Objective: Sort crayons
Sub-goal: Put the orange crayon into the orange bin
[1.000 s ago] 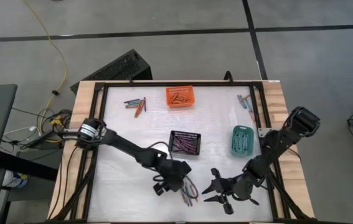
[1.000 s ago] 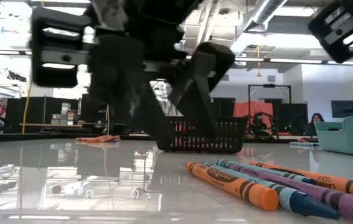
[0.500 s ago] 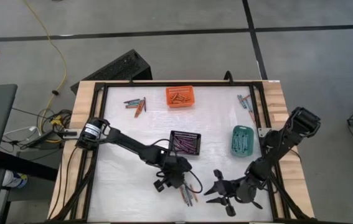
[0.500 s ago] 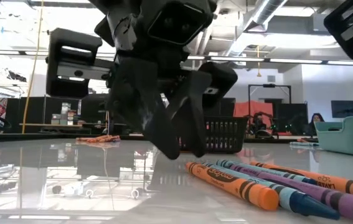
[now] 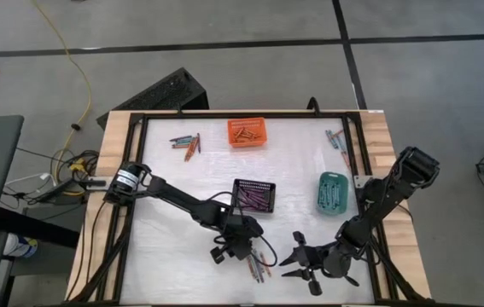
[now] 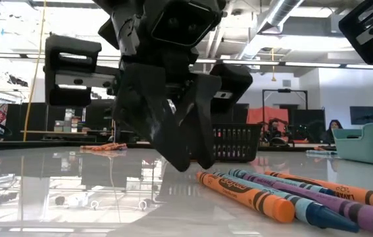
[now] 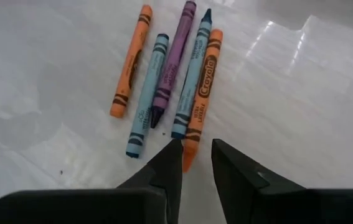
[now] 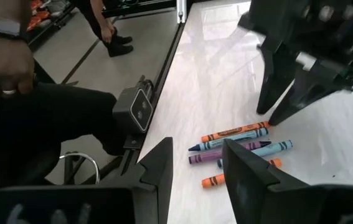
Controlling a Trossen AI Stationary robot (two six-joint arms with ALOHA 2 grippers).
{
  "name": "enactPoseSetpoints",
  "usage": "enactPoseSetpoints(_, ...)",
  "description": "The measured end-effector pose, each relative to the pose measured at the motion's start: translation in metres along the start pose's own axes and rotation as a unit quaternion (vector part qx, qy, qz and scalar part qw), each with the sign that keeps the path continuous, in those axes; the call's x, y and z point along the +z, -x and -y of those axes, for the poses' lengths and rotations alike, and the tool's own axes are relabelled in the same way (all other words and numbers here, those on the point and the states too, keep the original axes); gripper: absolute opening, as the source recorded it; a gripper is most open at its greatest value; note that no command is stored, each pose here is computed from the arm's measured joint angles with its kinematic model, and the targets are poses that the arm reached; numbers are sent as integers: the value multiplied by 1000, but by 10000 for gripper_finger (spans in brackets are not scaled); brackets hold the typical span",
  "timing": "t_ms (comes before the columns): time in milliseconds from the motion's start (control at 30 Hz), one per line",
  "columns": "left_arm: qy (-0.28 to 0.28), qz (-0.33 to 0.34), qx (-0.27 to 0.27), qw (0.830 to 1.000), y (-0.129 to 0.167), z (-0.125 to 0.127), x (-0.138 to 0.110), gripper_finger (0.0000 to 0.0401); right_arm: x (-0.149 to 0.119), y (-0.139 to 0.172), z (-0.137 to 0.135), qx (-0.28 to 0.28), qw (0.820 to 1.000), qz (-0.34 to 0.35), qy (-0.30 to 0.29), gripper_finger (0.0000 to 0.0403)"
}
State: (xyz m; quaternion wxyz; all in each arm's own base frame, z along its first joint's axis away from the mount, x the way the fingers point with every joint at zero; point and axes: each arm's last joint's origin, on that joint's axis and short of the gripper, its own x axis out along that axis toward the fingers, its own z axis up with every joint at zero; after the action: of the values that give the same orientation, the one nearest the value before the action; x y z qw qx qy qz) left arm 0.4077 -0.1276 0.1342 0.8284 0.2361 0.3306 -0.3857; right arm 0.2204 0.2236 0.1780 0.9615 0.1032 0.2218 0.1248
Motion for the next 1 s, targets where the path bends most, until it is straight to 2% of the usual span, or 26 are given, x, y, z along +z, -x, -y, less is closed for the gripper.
enactPoseSetpoints(367, 20, -18, -16, 1000, -9, 3, -7, 73, 0, 0, 0, -1, 1000, 1, -2, 138)
enactPoseSetpoints(667, 20, -45, -48, 998, -10, 10, -13, 8, 0, 0, 0, -3, 1000, 1, -1, 138)
enactPoseSetpoints(1000, 24, -72, -72, 995, -9, 17, -15, 2, 0, 0, 0, -3, 1000, 1, -4, 138)
